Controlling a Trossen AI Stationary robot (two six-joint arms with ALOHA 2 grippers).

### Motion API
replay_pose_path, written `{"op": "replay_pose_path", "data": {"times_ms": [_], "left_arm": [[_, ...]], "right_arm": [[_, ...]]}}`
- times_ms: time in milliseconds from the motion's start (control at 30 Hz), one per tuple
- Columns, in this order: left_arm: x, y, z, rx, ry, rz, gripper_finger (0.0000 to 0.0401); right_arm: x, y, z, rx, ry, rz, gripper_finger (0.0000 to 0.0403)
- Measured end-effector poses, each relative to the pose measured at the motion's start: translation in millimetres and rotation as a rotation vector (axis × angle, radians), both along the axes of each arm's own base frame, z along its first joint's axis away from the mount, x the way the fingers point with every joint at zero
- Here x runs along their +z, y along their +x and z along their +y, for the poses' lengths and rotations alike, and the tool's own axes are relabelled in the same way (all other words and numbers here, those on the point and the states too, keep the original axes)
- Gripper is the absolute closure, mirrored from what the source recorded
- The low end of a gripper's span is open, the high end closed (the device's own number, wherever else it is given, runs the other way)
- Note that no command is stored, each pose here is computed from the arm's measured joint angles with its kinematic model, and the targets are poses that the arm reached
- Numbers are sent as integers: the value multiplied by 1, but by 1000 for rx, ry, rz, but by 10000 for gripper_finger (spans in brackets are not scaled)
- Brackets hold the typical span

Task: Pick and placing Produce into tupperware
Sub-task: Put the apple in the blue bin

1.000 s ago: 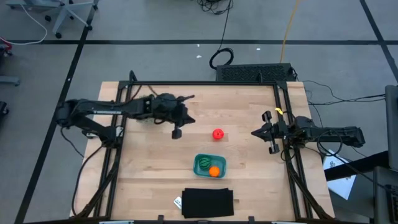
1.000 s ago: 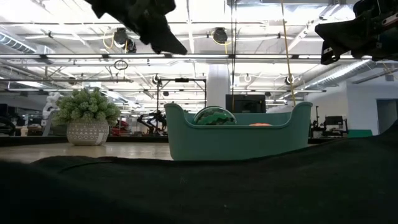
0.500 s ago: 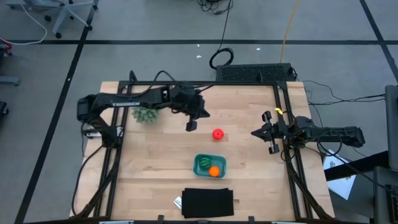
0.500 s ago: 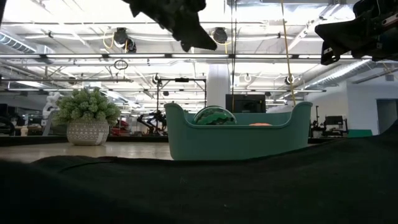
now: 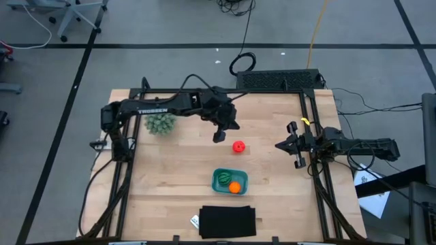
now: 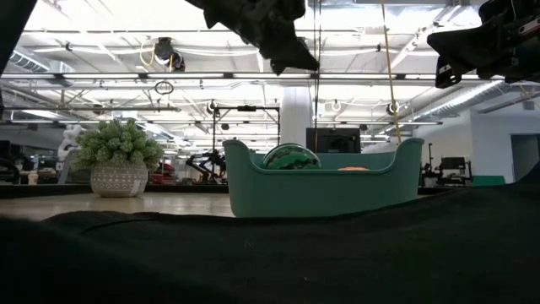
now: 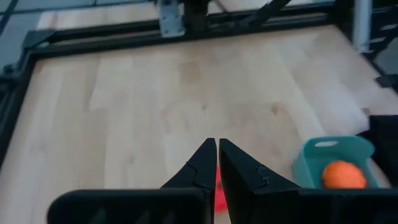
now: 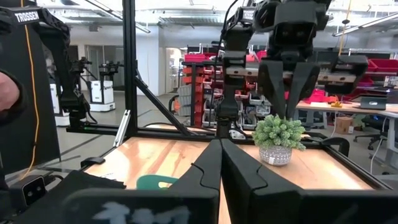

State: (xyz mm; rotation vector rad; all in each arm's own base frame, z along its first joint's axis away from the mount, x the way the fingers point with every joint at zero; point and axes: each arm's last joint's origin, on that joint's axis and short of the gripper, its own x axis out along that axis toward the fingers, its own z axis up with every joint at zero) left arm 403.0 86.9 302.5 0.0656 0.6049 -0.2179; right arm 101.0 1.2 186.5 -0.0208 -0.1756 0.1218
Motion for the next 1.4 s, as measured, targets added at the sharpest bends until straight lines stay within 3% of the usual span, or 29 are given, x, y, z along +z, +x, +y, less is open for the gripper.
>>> {"op": "replay_pose_path", "data": {"times_ms": [200, 400, 733, 933, 1233, 1400], "left_arm": [[12, 16, 5, -27, 7, -57, 380], [7, 31, 11, -31, 37, -35, 380], [-7, 36, 15, -78, 278, 51, 363], [-12, 32, 14, -154, 338, 98, 275], [-16, 31, 4, -152, 377, 159, 78], [-23, 33, -11, -174, 426, 220, 15]], "right_arm": [[0, 0, 0, 0, 0, 0, 403], [0, 0, 0, 1, 7, -3, 403], [0, 1, 0, 3, 19, 8, 403], [-1, 1, 0, 4, 19, 15, 403], [-2, 2, 0, 3, 19, 22, 403], [-3, 2, 0, 3, 20, 35, 403]]}}
